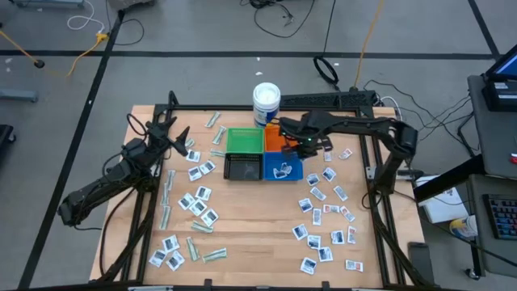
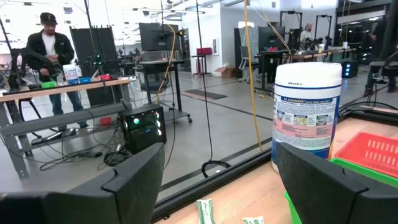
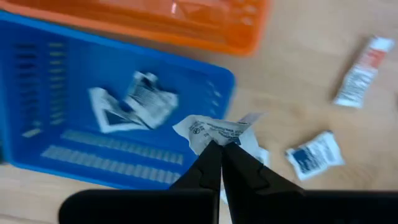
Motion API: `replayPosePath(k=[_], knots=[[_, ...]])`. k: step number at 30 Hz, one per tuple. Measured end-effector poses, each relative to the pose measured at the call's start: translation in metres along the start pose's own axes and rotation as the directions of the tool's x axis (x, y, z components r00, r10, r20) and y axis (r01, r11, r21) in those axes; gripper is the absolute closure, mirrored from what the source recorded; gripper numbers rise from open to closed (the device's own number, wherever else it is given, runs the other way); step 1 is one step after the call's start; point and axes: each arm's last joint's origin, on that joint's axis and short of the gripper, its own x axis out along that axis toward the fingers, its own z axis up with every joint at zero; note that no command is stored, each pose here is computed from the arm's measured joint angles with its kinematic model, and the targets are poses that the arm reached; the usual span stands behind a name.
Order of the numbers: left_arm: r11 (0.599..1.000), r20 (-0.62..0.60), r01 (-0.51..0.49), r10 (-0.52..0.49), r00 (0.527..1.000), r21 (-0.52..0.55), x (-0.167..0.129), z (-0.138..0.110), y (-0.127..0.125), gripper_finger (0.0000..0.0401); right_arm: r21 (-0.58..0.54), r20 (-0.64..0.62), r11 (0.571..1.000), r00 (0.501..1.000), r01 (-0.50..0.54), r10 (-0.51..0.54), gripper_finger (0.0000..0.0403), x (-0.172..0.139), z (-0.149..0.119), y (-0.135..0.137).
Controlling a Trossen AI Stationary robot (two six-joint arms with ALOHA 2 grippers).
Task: Pick & Place First Aid Supplies
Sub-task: Put the blue alcohol pad into the blue basket
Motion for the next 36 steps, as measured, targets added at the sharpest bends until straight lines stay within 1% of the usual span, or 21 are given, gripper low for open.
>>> replayPosePath(k=[4, 10, 13, 17, 24, 31, 33, 36], knots=[[1.000, 0.000, 0.000, 0.000, 1.000, 0.000, 0.000, 0.000, 0.000, 0.0093, -0.021, 0.011, 1.000, 1.000, -0.020, 0.020, 0.0403, -0.001, 0.005, 0.021], [1.000, 0.000, -0.001, 0.001, 1.000, 0.000, 0.000, 0.000, 0.000, 0.0093, -0.063, 0.021, 0.997, 0.999, -0.046, 0.047, 0.0403, 0.000, 0.003, 0.047], [1.000, 0.000, -0.001, 0.001, 1.000, 0.000, 0.000, 0.000, 0.000, 0.0093, -0.083, 0.022, 0.995, 0.998, -0.049, 0.052, 0.0403, 0.007, -0.002, 0.055], [1.000, 0.000, -0.001, 0.001, 1.000, 0.000, 0.000, 0.000, 0.000, 0.0093, -0.089, 0.022, 0.996, 1.000, -0.019, 0.021, 0.0403, 0.021, -0.006, 0.063], [1.000, 0.000, 0.000, 0.000, 1.000, 0.000, 0.000, 0.000, 0.000, 0.0093, -0.111, 0.061, 0.992, 0.996, -0.058, 0.065, 0.0403, 0.034, -0.003, 0.067], [1.000, 0.000, 0.000, 0.000, 1.000, 0.000, 0.000, 0.000, 0.000, 0.0093, -0.121, 0.051, 0.992, 0.997, -0.042, 0.049, 0.0402, 0.050, -0.008, 0.064], [1.000, 0.000, 0.000, 0.000, 1.000, 0.000, 0.000, 0.000, 0.000, 0.0093, -0.118, 0.049, 0.992, 0.998, -0.038, 0.044, 0.0397, 0.051, -0.009, 0.063], [1.000, 0.000, -0.001, 0.001, 1.000, 0.000, 0.000, 0.000, 0.000, 0.0093, -0.117, 0.050, 0.992, 0.998, -0.039, 0.045, 0.0372, 0.051, -0.008, 0.063]])
